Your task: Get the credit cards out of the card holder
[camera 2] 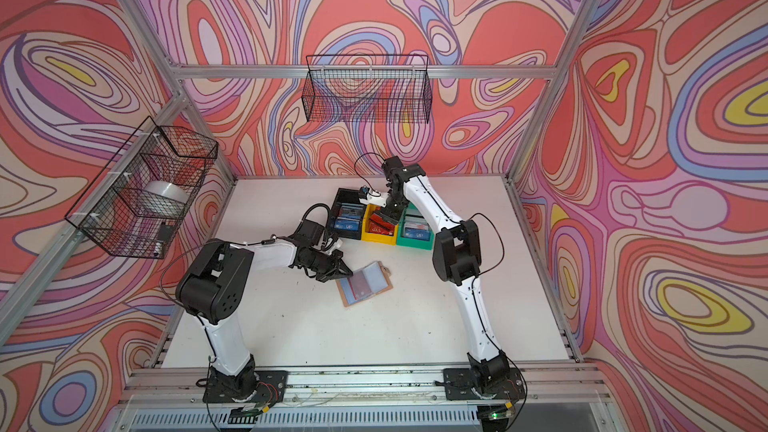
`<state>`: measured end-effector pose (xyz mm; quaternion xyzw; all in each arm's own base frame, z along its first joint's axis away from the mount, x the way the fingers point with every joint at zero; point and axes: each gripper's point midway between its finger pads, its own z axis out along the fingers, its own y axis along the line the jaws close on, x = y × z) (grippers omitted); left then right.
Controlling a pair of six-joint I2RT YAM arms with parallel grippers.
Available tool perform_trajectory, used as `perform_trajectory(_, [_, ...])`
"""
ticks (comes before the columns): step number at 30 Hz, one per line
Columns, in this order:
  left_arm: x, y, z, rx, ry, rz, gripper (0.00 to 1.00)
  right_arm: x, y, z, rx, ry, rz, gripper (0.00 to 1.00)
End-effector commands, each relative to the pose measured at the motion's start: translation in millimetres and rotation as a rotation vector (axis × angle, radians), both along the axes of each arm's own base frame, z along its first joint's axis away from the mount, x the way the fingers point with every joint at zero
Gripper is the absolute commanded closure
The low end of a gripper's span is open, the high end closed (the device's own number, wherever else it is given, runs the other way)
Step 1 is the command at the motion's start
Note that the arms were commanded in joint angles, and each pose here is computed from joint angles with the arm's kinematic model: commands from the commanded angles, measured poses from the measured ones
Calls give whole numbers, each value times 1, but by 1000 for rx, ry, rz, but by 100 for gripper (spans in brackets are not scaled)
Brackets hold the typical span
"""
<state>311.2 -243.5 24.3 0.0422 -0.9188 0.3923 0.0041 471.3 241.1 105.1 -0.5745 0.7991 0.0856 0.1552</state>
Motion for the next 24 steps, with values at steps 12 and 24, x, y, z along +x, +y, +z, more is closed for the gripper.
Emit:
perform_trajectory(12, [-2,13,-19,75,36,23,100,-13,4,-31,-96,37,44,100])
perform_trajectory(24, [-1,13,-17,76,31,30,100,10,-2,-31,-143,-69,-17,85])
